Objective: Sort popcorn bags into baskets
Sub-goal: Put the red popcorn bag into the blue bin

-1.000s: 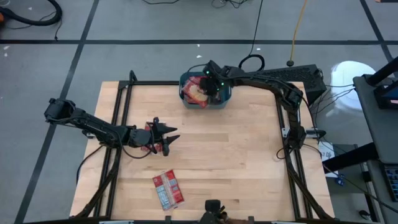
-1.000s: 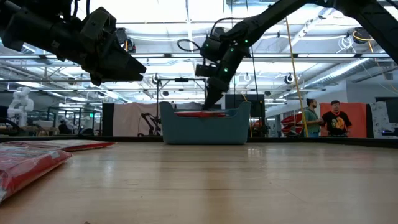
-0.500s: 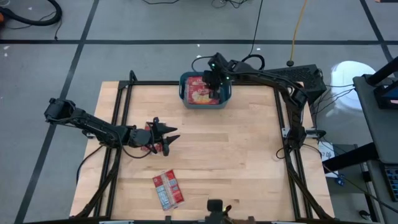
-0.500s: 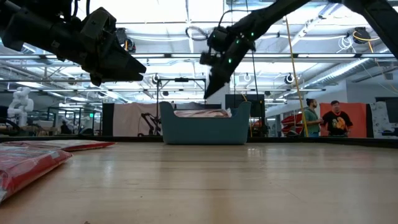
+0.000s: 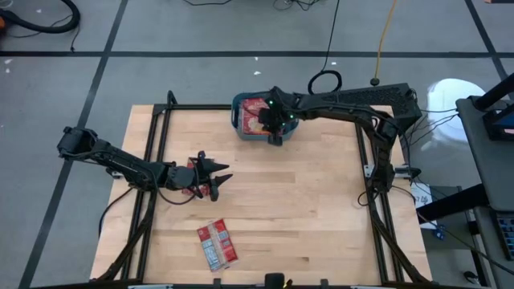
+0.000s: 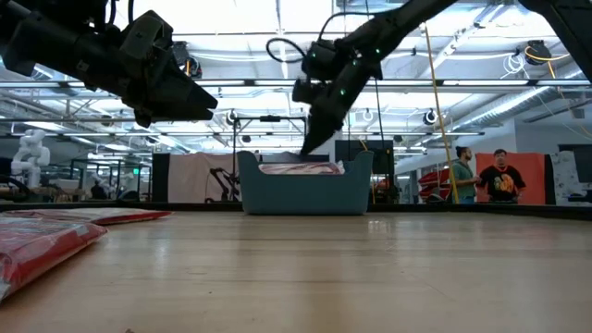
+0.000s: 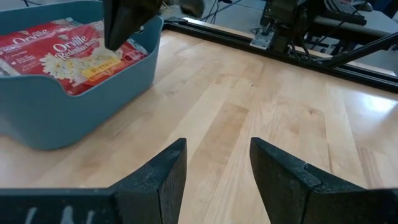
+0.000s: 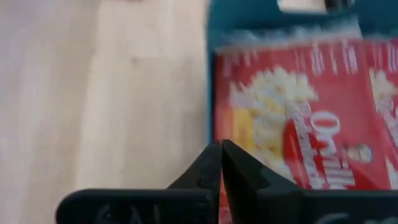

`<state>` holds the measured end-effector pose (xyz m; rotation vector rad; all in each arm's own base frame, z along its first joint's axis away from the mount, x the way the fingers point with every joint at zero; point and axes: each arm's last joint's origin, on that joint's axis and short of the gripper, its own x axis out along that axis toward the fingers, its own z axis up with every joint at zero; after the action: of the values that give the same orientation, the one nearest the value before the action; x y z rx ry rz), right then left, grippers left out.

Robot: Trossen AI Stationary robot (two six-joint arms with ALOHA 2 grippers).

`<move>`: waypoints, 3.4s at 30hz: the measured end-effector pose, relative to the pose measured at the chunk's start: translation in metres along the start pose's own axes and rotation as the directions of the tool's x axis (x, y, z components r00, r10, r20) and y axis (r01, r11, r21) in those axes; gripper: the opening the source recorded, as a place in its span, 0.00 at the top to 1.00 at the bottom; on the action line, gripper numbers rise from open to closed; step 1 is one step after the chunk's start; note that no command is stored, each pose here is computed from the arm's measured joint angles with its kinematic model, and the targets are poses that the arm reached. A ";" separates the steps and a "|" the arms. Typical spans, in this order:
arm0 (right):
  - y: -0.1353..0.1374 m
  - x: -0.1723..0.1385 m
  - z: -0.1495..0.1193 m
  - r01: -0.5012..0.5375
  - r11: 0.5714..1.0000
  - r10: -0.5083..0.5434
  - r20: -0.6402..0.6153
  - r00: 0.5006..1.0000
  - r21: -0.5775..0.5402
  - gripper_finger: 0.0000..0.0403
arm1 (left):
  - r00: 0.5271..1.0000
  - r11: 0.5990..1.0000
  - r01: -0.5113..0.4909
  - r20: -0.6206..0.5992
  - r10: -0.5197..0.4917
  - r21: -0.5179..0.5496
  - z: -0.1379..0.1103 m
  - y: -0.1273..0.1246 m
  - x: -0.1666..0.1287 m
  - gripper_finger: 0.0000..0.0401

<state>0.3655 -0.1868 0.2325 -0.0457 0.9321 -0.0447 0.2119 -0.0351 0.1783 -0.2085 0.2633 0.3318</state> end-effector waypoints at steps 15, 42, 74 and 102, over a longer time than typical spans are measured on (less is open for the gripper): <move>-0.056 0.001 -0.032 0.208 0.977 -0.213 0.110 0.971 0.047 1.00 | 1.000 1.000 -0.009 0.004 0.009 -0.003 0.000 0.000 0.000 0.55; 0.127 -0.043 -0.060 -0.014 1.000 0.014 0.442 0.897 -0.003 1.00 | 0.973 0.985 -0.175 -0.153 0.174 0.009 -0.020 0.012 -0.003 0.55; 0.259 -0.017 -0.121 -0.112 0.994 0.096 0.586 0.805 -0.009 1.00 | 0.444 0.629 -0.761 -0.834 0.328 -0.158 -0.032 0.042 -0.042 0.55; 0.264 -0.017 -0.123 -0.064 0.995 0.093 0.574 0.813 -0.070 1.00 | 0.654 0.776 -0.544 -0.741 0.155 -0.318 -0.038 0.027 -0.026 0.55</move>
<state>0.2612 0.0753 0.1576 -0.0603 0.3190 0.0677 0.1702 -0.0273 0.1459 -0.8411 0.9761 0.7375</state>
